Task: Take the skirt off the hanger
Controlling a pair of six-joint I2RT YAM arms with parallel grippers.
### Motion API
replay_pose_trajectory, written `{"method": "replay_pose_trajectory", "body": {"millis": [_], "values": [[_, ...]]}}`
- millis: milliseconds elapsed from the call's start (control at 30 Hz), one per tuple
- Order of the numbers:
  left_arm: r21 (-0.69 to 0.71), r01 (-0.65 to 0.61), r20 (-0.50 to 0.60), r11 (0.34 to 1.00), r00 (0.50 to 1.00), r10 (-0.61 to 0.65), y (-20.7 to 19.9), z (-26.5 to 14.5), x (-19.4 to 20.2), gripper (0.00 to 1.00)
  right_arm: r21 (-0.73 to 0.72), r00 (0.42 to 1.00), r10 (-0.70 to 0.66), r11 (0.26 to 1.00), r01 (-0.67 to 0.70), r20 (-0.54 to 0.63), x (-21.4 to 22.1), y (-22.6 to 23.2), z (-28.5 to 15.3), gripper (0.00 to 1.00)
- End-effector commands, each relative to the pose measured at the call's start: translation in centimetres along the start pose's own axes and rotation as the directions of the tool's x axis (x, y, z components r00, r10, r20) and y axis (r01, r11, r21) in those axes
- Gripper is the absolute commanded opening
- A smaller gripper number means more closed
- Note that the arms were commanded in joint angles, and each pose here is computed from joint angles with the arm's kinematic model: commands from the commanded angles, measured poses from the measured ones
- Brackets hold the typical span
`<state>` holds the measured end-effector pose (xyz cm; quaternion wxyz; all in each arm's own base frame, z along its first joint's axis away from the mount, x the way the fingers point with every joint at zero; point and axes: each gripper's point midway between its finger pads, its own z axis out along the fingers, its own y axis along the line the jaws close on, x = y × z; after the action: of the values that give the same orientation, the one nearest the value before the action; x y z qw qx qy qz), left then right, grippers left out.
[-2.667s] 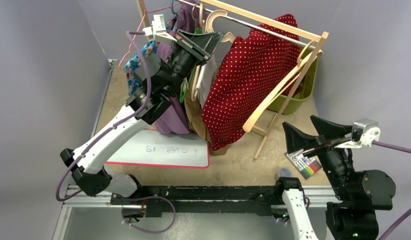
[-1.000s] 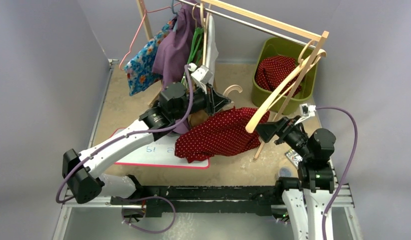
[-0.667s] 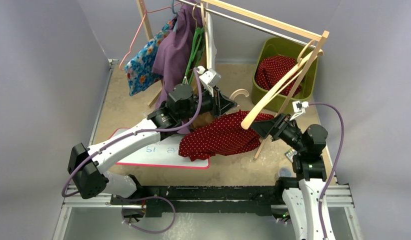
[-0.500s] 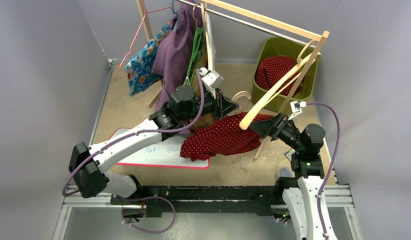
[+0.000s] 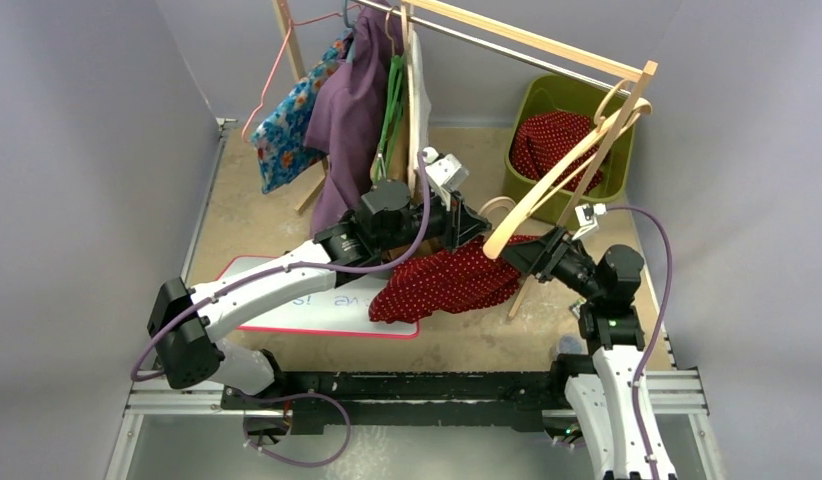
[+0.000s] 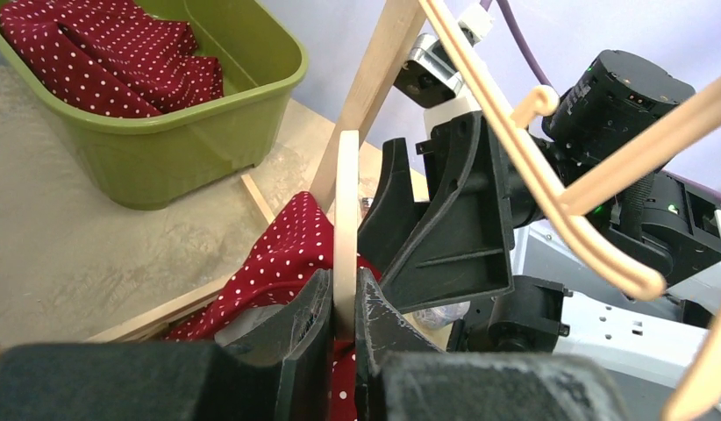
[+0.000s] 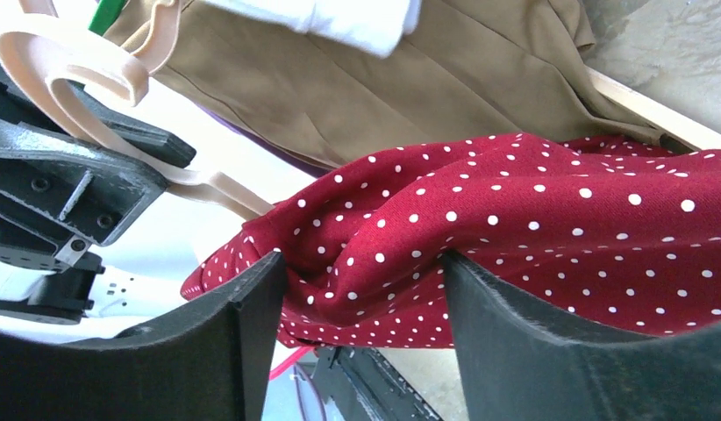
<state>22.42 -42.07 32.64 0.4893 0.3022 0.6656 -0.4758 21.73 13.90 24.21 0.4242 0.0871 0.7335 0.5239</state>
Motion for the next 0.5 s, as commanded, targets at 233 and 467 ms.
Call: {"method": "replay_pose_trajectory", "body": {"millis": [233,467], "values": [[0.027,-0.038,0.174,0.999,0.984,0.033,-3.1,-2.7,-6.6,0.0,0.095,1.0,-0.01,0.995,0.009,0.012,0.4,-2.3,-0.1,0.03],[-0.048,-0.077,0.17,0.996,0.982,0.084,-2.6,-6.2,-7.1,0.0,0.257,0.996,-0.036,0.966,0.014,0.08,-0.9,-3.7,-1.2,0.0]]}}
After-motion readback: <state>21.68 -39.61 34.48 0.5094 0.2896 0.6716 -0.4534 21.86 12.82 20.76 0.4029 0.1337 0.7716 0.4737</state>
